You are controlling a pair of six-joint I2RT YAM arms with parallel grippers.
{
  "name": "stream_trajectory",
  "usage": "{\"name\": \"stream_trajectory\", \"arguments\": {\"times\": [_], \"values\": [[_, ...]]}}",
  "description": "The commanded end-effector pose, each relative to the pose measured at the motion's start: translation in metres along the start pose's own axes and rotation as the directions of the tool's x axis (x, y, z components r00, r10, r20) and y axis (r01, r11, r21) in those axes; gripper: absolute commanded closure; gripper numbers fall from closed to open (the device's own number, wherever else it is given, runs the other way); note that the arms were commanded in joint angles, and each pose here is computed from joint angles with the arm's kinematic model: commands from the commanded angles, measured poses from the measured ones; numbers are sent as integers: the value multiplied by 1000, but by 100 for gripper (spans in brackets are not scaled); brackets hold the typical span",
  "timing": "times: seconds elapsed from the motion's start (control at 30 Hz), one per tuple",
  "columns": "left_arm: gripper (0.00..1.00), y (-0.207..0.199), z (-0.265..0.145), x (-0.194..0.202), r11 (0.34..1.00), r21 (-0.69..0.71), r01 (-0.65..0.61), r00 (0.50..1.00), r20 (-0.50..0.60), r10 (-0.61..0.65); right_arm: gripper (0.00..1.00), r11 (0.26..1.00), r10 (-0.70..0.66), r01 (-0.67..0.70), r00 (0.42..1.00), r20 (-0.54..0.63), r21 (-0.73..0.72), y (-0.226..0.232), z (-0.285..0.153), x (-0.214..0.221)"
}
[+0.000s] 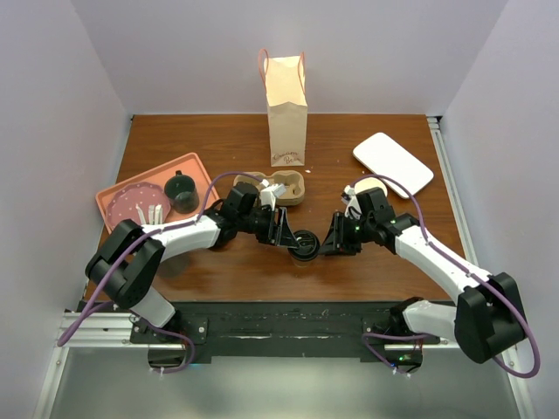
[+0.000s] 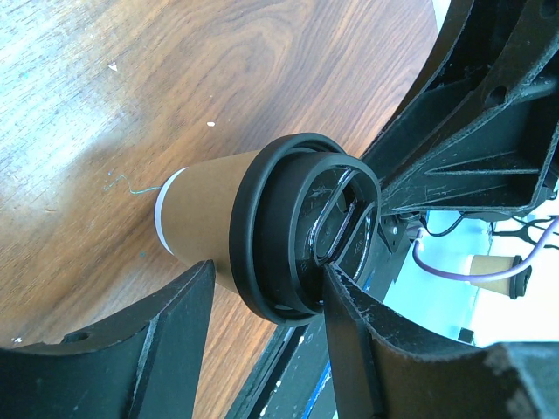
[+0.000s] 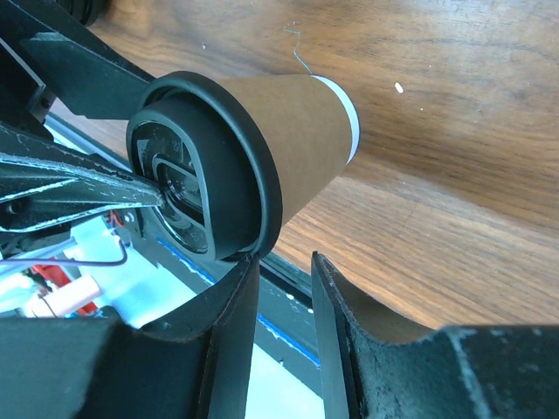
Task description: Pack the takeout coffee
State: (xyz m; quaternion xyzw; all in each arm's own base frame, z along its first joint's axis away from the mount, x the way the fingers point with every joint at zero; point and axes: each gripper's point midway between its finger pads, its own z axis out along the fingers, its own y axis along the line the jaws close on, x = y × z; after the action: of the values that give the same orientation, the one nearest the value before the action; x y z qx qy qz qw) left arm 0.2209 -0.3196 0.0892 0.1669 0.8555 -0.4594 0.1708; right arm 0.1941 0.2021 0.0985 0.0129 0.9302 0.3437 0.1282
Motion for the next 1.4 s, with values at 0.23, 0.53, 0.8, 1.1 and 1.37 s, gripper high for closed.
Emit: {"name": "stream_trajectory", "arguments": {"times": [0.23,0.53,0.8,1.1,1.37], "values": [[44,72,-3,60,958,-275,77,985,-125,-116,65,997,15,-13,1000,16,-81,14,9,-10],[45,74,-1,61,957,-279,82,984,-130,-122,71,999,44,-44,999,13,-14,-6,14,-2],[45,81,-3,71,949,-303,88,980,-144,-137,77,975,90,-86,996,-12,207,-66,24,28],[45,75,-6,65,948,-303,97,980,-137,-144,73,973,9,-20,999,48,232,-60,13,5],[37,16,-22,10,979,-185,86,996,-11,-90,50,996,-79,71,982,174,53,31,-35,-54]]}}
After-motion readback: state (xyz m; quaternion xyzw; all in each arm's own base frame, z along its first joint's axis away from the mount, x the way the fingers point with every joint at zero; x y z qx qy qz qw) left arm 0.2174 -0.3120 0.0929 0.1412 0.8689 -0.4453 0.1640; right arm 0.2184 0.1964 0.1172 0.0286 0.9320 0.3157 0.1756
